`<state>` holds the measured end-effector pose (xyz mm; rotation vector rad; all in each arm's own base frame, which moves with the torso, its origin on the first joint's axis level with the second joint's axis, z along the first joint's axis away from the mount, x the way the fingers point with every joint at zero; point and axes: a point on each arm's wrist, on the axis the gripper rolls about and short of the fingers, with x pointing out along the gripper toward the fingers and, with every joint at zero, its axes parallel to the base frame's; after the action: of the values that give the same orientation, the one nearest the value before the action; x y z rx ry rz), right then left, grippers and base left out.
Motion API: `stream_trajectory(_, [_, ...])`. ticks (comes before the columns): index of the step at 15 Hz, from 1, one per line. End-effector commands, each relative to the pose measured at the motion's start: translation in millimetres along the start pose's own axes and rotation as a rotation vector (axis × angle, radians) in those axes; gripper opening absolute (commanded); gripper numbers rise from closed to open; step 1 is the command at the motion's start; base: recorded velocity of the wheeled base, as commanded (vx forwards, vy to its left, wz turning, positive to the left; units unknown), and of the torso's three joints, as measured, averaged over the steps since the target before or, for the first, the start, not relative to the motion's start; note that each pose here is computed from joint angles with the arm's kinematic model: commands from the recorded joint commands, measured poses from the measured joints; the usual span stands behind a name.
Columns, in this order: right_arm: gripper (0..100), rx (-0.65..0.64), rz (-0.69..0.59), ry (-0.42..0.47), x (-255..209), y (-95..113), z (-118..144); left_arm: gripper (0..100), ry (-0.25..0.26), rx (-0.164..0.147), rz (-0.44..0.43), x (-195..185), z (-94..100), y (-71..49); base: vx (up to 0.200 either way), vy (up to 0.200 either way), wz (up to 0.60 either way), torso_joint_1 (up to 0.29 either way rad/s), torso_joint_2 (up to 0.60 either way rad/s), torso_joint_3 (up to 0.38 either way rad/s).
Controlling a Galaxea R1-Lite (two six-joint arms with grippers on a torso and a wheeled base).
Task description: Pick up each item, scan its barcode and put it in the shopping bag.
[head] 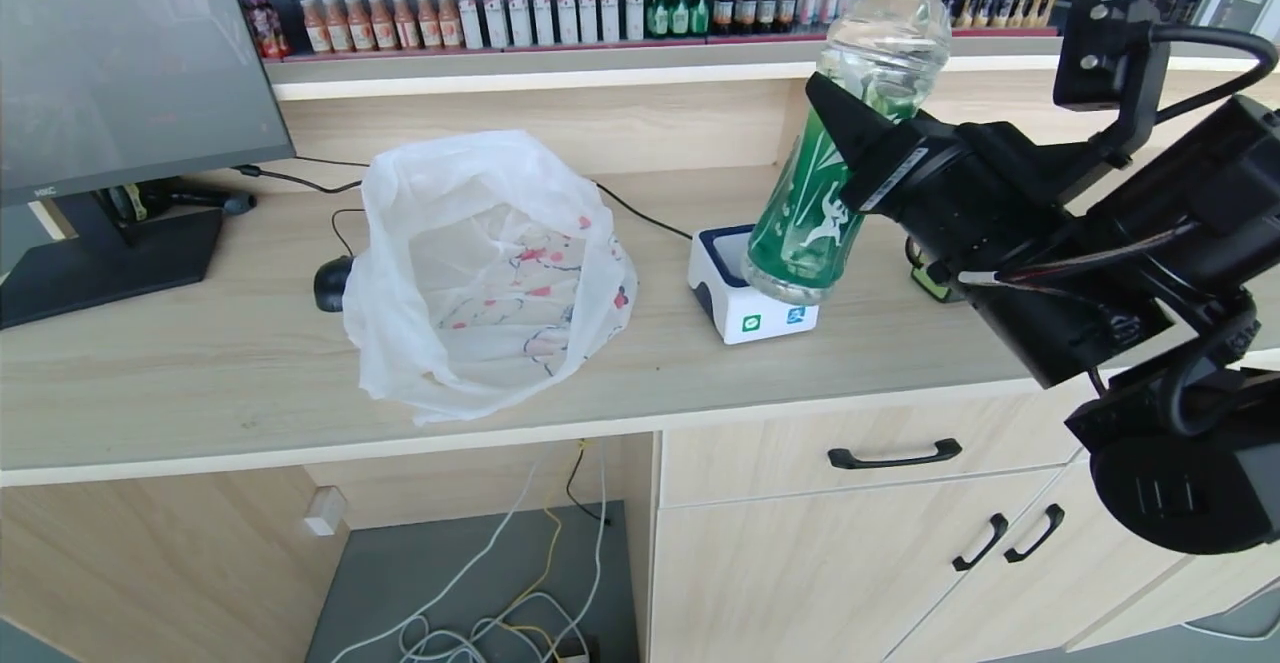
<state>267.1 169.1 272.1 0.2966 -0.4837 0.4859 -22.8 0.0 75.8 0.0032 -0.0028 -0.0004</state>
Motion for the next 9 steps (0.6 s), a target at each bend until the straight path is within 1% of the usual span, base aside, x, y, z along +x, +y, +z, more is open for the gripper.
stream_trajectory(1, [0, 0.055, -0.02, 0.01, 6, 1, -4, 100, 0.0, 0.0, 0.0, 0, 0.0, 0.0, 0.0, 0.0, 0.0, 0.0, 0.0, 0.0])
stream_trajectory(6, [0, 0.177, -0.046, 0.035, 32, 0, -9, 100, 0.0, 0.0, 0.0, 0, 0.0, 0.0, 0.0, 0.0, 0.0, 0.0, 0.0, 0.0])
stream_trajectory(9, [0, 0.29, -0.102, 0.036, 55, 1, -14, 100, -0.002, 0.0, 0.0, 0, 0.1, 0.0, 0.0, 0.0, 0.0, 0.0, 0.0, 0.0])
